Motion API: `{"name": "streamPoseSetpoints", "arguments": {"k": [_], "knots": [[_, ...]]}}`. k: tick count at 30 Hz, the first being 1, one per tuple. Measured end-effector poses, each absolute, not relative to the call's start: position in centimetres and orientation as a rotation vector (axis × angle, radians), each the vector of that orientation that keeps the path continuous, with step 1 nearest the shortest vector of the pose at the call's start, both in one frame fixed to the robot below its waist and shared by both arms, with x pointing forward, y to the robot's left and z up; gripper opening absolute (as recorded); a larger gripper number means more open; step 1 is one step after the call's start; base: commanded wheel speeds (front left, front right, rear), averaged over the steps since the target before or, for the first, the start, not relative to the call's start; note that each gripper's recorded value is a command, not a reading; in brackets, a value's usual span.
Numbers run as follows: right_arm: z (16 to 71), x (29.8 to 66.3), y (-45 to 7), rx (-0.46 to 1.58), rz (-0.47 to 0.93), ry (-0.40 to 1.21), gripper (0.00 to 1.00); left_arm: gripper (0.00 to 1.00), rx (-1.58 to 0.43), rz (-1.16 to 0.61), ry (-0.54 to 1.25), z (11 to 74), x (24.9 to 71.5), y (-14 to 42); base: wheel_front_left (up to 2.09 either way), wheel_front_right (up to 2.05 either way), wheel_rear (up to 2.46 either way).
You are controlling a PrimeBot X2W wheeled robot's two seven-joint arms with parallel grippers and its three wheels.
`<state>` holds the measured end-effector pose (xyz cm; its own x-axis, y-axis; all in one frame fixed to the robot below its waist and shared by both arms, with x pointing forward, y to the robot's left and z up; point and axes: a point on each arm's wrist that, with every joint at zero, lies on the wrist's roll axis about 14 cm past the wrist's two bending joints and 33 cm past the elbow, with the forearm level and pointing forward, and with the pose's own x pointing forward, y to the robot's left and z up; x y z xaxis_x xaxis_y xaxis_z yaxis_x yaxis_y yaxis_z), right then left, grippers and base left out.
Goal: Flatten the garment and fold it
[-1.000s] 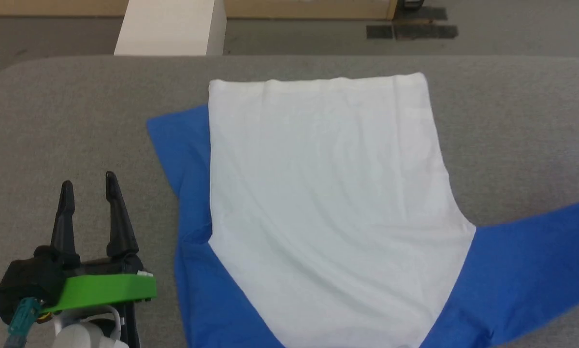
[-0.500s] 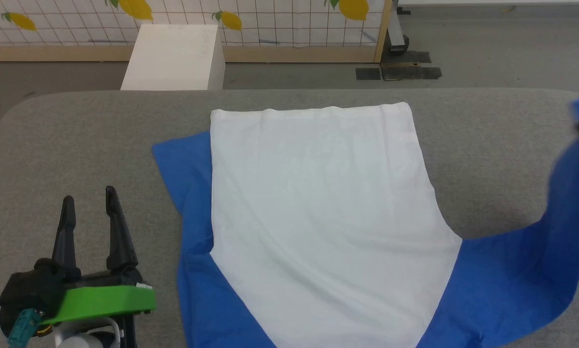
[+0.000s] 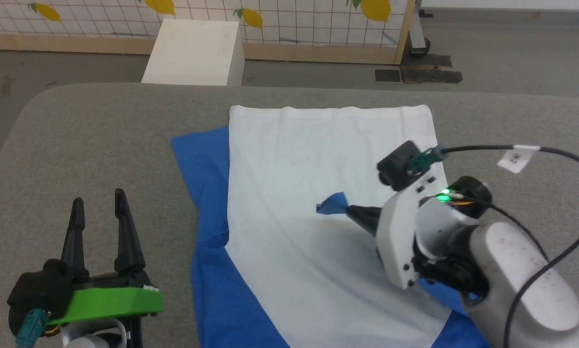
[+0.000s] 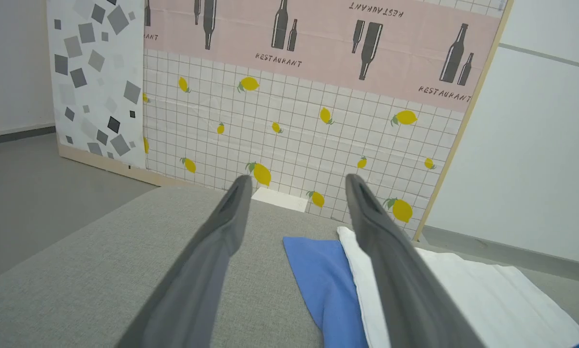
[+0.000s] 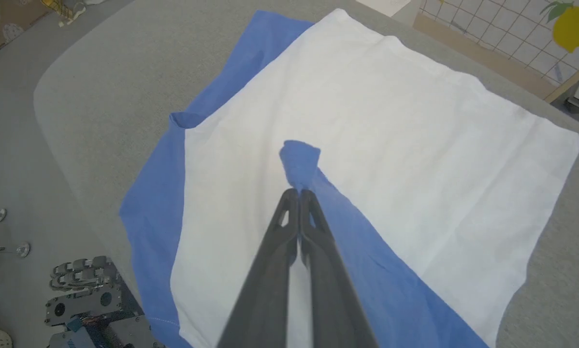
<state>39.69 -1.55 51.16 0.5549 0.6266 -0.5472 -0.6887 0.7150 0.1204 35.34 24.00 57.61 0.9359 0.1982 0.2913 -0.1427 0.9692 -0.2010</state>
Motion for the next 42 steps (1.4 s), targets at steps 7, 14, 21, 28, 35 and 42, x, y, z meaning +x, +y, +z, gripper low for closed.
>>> {"name": "streamPoseSetpoints", "arguments": {"k": [7, 14, 21, 28, 35, 42], "knots": [[48.6, 38.9, 5.1, -0.035, 0.888, 0.618, 0.0, 1.0, -0.186, 0.186, -0.285, 56.6, 35.4, 24.2, 0.0, 0.0, 0.0], [44.9, 38.9, 7.8, -0.008, 0.919, 0.676, 0.0, 1.0, -0.193, 0.206, -0.25, 55.5, 35.8, 24.4, 0.0, 0.0, 0.0], [41.1, 37.5, 9.0, 0.006, 0.963, 0.764, 0.0, 1.0, -0.192, 0.235, -0.217, 54.4, 36.1, 24.9, 0.0, 0.0, 0.0], [44.3, 37.8, 11.2, 0.189, 1.018, 0.701, 1.0, 1.0, -0.194, 0.242, -0.198, 53.8, 36.1, 25.1, 0.0, 0.0, 0.0], [53.0, 44.0, 8.4, 0.358, 0.894, 0.403, 1.0, 1.0, -0.201, 0.225, -0.218, 54.4, 36.2, 24.7, 0.0, 0.0, 0.0], [57.7, 49.7, -4.8, 0.374, 0.56, 0.14, 1.0, 1.0, -0.213, 0.19, -0.229, 54.8, 36.5, 23.8, 0.0, 0.0, 0.0]]}}
